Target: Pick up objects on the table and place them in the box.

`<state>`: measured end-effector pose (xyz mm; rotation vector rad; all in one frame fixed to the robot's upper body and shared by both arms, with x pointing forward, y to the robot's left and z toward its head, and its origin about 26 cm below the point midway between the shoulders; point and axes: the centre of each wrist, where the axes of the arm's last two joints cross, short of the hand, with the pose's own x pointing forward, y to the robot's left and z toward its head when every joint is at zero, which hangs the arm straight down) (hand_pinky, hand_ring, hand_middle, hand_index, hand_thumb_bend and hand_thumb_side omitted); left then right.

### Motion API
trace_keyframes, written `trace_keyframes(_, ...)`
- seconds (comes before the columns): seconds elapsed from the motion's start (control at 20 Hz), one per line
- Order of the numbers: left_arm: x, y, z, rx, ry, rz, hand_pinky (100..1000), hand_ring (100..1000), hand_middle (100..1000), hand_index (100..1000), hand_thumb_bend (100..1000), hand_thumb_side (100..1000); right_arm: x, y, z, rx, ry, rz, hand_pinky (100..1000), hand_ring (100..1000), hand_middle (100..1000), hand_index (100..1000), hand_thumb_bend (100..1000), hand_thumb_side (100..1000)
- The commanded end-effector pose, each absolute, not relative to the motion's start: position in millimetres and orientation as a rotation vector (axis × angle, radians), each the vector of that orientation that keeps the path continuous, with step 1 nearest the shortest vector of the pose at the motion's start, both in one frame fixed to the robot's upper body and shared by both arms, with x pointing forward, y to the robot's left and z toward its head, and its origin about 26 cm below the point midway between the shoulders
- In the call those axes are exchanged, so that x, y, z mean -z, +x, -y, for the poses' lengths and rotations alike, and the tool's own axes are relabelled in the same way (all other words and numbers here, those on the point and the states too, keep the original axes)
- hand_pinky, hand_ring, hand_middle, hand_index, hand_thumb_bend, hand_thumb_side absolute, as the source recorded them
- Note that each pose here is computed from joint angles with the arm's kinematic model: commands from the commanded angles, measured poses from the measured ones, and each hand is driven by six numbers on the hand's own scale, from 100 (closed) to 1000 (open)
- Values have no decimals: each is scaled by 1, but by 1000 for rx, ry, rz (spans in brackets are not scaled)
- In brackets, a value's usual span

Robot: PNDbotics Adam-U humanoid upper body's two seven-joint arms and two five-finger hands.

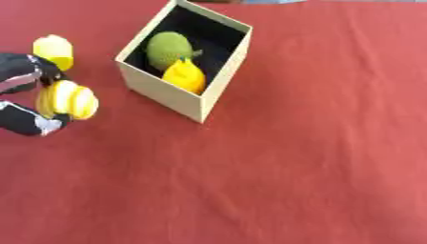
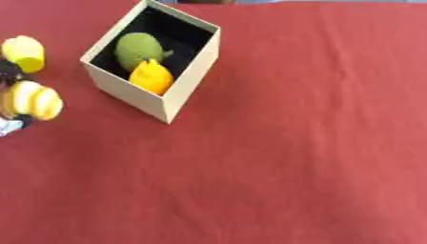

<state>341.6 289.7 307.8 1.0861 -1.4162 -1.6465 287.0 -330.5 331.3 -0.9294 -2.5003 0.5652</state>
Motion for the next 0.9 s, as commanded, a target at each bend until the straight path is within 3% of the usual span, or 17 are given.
trace_keyframes(0.05,-347,326,-275,1615,1182,1557,761,707,679,787,194,276,-343,281,332,-567,-964,2536,829,834,738,785,100,554)
trace_keyframes(0.4,-380,343,-224,1598,1076,1811,750,694,672,788,153,290,-346,281,329,-571,-908,2604,842,835,740,785,100,551)
trace_keyframes(0.9,-373,389,-169,1559,923,1937,743,684,666,789,142,344,-351,286,313,-500,-716,2761,849,840,749,782,100,625)
